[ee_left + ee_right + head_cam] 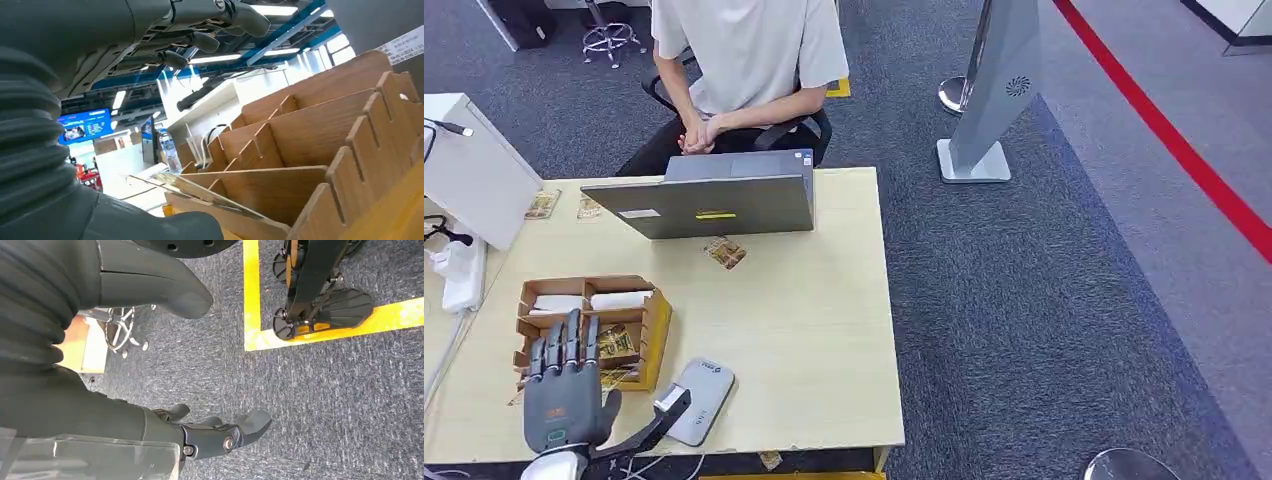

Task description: Pass the card to the sensor for recognition and then transmit it.

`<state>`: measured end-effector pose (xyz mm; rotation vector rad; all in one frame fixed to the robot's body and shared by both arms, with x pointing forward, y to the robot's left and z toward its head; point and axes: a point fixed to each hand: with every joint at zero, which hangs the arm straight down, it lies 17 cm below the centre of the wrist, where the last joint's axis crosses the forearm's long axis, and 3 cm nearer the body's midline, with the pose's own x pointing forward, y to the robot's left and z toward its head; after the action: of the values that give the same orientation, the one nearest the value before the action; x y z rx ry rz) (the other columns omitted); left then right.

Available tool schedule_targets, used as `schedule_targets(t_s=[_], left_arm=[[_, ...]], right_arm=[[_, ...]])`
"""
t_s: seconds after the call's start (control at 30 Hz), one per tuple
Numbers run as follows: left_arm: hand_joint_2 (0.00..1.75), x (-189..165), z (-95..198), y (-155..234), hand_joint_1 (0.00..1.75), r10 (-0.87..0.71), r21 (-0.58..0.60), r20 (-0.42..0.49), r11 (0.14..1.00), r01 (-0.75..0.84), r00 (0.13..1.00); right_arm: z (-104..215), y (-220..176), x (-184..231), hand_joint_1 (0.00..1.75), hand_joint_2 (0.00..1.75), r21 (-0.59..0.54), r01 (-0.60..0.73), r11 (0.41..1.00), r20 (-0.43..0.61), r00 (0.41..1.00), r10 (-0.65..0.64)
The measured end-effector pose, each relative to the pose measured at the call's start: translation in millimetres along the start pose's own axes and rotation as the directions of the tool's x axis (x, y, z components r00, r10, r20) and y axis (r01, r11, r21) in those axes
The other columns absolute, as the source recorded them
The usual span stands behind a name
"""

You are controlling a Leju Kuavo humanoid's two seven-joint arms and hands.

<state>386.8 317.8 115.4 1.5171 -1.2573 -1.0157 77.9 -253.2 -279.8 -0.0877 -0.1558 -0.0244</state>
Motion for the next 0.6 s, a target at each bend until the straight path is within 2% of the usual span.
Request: schedule_targets(t_s=[0.6], left_arm=[[1.75,0.6,0.9,-1.2,0.0,0.0,-0.003,0.003,1.0,0.0,1.0]], right_arm=[[0.0,0.3,0.2,0.0,1.75,0.0,0.001,1.0,0.001,1.0,-0.001]])
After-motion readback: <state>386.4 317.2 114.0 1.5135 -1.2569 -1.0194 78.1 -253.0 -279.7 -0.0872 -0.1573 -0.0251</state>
